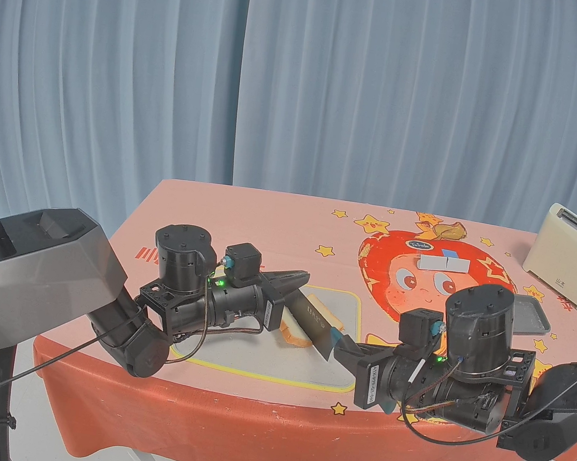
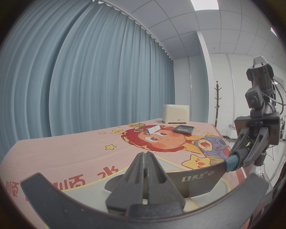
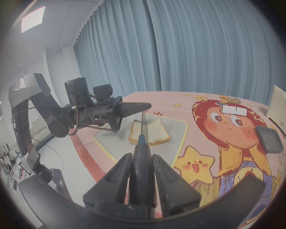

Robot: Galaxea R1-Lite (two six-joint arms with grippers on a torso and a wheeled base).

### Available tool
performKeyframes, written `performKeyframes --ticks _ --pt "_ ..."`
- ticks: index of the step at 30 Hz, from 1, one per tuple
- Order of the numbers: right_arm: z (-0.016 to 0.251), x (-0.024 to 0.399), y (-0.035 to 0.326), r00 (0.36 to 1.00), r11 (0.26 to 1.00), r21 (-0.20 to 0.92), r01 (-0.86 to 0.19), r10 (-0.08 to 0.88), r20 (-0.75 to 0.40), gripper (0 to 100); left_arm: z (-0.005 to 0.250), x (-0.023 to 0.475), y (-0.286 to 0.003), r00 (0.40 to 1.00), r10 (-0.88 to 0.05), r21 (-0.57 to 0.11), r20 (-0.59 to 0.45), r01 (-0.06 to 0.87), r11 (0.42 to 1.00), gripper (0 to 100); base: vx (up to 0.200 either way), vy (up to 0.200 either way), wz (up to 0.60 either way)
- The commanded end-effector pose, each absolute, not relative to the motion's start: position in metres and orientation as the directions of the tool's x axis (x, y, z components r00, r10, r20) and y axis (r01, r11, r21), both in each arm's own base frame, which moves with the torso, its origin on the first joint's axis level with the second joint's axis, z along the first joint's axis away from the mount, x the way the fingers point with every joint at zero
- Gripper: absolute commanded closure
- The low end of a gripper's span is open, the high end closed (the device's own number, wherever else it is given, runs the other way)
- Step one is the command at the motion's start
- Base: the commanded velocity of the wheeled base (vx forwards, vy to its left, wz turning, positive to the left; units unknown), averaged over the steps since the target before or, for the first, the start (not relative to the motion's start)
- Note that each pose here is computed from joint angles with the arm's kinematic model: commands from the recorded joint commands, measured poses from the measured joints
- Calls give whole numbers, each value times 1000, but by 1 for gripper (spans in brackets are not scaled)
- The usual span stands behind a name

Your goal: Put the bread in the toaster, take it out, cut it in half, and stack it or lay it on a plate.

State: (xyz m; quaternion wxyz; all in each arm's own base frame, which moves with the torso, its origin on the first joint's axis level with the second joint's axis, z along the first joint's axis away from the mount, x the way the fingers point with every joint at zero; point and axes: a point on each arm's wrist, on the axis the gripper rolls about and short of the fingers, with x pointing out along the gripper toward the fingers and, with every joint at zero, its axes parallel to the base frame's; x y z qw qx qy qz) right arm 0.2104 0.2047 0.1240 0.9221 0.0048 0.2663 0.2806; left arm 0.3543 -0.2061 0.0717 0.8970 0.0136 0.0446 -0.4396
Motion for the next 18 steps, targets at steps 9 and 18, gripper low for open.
performKeyframes --ticks 9,18 --pt "111 210 204 683 848 142 -510 500 -533 100 77 356 -208 608 -789 -11 -82 791 611 100 0 0 0" --pt "109 213 209 682 846 147 -512 505 -529 100 94 355 -207 611 -789 0 -58 791 612 100 0 0 0"
